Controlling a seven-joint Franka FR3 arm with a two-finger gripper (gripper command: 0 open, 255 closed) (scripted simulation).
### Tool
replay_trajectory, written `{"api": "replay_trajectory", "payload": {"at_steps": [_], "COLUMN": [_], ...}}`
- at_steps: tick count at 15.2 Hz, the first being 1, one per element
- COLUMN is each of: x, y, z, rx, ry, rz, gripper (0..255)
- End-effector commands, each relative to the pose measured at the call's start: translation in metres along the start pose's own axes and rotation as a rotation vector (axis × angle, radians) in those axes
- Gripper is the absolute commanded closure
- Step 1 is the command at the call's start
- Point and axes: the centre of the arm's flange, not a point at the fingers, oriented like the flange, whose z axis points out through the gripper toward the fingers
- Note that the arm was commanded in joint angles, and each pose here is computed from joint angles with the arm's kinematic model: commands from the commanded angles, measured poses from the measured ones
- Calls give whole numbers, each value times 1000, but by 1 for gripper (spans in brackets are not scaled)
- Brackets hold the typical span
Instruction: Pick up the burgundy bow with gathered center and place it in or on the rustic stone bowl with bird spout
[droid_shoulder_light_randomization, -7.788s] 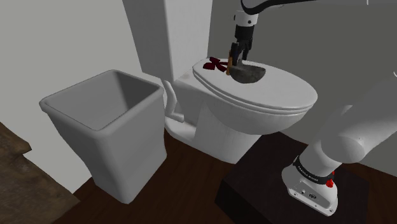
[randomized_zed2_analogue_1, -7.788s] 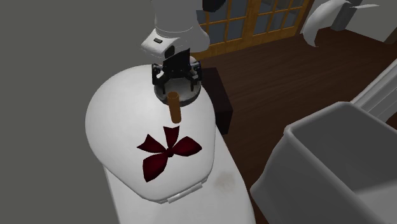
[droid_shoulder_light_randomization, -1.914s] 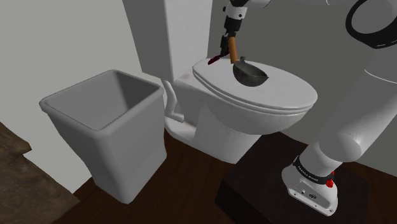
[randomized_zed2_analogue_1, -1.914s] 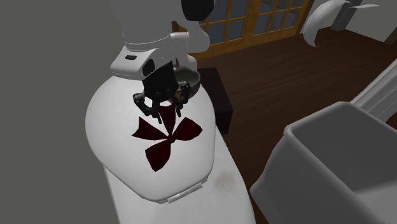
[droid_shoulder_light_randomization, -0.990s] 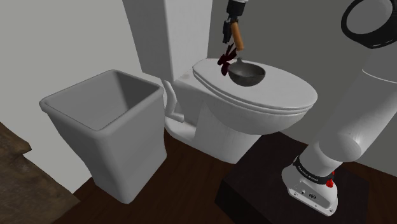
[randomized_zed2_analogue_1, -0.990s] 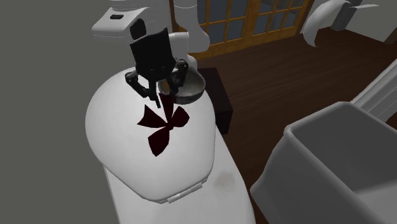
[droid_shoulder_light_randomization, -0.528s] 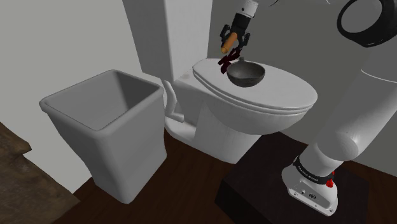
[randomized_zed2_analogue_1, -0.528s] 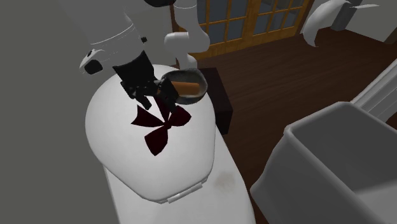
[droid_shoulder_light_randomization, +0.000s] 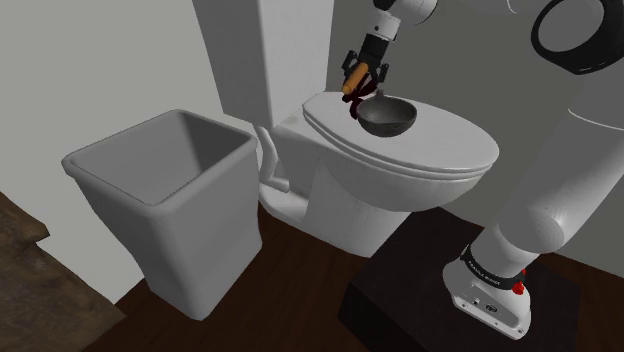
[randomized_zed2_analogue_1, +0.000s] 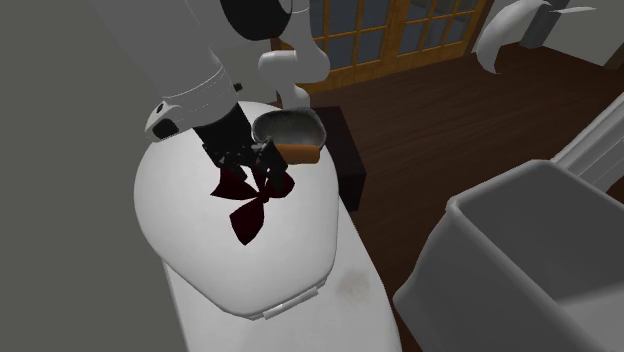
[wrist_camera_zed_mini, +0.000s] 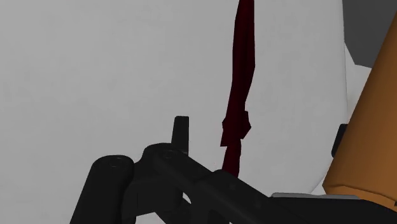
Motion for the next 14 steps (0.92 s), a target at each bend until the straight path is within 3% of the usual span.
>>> {"api": "replay_trajectory", "payload": {"at_steps": [1,5,6,14], "x": [0,0,0,0], "y": [0,0,0,0], "z": [1,1,1,1], "rx": [0,0,0,0], "ry": [0,0,0,0], "rz": [0,0,0,0], "gripper": [0,0,255,255]}}
